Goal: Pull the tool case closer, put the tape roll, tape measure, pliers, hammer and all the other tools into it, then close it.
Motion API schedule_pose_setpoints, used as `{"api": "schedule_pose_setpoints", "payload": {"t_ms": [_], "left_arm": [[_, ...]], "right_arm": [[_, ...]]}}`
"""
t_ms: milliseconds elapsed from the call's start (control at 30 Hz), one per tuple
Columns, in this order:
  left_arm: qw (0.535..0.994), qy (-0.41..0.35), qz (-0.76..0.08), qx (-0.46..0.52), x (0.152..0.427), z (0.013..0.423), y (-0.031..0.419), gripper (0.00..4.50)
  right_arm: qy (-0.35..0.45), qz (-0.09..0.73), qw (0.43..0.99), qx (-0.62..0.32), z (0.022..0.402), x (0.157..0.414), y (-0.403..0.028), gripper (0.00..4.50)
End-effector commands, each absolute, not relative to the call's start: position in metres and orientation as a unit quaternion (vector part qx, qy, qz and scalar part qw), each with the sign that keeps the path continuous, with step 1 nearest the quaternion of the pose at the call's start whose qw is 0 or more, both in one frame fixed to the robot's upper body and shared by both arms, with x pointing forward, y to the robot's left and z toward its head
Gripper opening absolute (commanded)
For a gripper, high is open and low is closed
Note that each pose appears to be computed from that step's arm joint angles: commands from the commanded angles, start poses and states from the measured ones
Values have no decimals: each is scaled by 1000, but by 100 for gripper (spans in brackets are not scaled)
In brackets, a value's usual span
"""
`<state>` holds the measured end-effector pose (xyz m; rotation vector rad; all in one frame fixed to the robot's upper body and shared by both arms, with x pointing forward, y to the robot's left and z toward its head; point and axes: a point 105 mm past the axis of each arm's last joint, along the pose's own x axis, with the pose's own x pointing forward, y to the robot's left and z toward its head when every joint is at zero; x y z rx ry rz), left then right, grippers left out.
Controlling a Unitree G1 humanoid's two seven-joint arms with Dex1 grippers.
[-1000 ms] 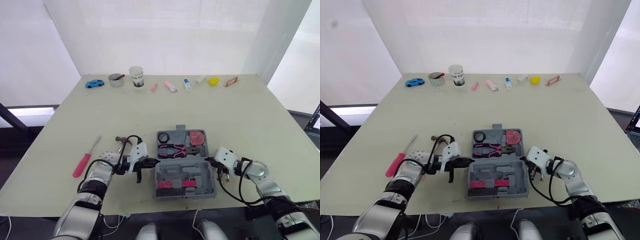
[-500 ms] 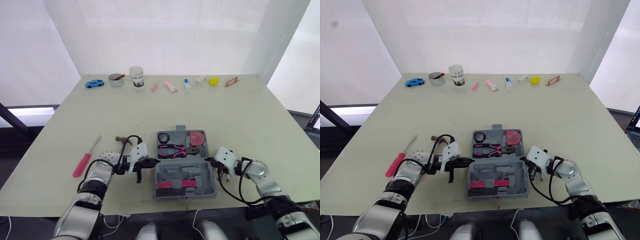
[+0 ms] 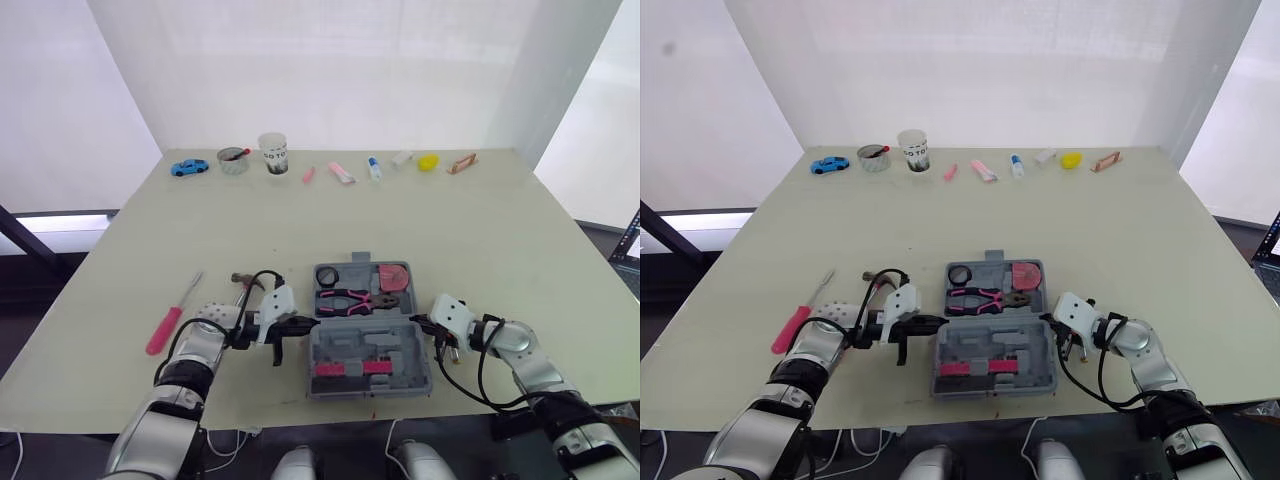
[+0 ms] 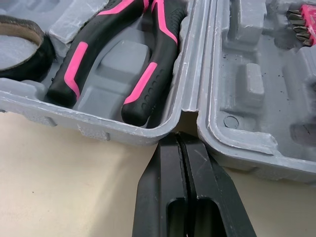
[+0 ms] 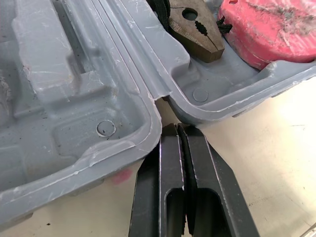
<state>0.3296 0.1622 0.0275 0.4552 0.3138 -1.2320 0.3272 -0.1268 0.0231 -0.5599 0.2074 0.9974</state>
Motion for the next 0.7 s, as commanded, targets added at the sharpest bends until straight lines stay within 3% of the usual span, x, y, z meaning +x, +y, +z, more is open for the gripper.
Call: {"api": "schedule_pose_setpoints", "payload": {"t_ms": [33, 700], "left_arm": [[781, 168, -558, 222, 327, 22, 175, 0], [778, 160, -566, 220, 324, 20, 169, 0]], "right_arm": [[96, 474, 833, -268, 25, 326, -127, 6], [97, 475, 832, -269, 25, 326, -129, 6]]}}
